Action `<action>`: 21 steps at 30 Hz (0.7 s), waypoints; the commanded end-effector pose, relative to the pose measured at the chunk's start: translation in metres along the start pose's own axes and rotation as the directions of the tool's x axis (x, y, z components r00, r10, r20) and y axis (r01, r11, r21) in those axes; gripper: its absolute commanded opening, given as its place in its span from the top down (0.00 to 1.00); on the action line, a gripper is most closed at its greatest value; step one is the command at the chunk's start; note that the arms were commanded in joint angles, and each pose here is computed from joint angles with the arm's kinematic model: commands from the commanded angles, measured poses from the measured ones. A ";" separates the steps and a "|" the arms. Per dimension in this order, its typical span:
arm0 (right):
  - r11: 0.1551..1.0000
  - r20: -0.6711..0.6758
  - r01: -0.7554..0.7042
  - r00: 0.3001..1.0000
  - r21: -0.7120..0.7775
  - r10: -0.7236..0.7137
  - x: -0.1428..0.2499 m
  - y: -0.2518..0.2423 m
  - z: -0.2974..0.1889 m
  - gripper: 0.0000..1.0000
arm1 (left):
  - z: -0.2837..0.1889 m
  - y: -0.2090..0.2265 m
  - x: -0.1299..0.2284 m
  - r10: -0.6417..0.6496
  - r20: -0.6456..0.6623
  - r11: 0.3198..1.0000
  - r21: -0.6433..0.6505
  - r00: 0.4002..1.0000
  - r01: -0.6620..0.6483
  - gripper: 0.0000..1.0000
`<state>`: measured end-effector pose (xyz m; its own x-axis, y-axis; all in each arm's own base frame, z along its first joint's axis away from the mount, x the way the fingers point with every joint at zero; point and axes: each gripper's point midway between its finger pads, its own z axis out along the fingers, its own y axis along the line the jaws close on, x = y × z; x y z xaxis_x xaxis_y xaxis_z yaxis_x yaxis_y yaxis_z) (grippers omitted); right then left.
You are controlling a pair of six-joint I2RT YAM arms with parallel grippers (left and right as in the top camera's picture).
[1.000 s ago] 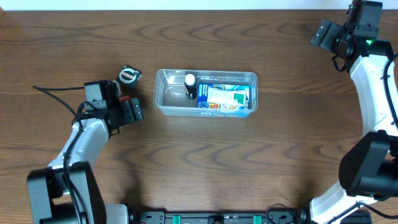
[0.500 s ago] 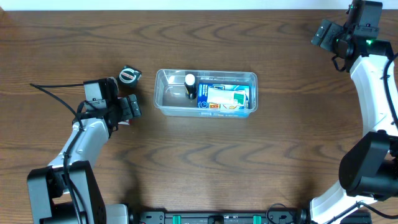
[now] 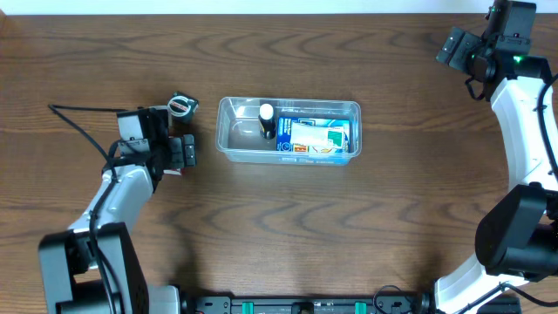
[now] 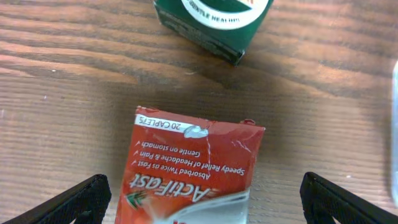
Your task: Pack container
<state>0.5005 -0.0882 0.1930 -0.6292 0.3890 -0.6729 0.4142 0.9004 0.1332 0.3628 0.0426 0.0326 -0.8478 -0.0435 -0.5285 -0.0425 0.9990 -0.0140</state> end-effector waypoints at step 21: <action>1.000 -0.004 -0.001 1.000 0.004 0.001 0.001 -0.002 0.001 0.01 | 0.016 0.005 -0.004 -0.072 0.011 0.997 -0.017 0.997 0.072 0.34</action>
<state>0.5005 -0.0882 0.1930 -0.6289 0.3890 -0.6732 0.4142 0.9004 0.1333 0.3646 0.0441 0.0043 -0.8704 -0.0668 -0.4877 -0.0639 0.9977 -0.0226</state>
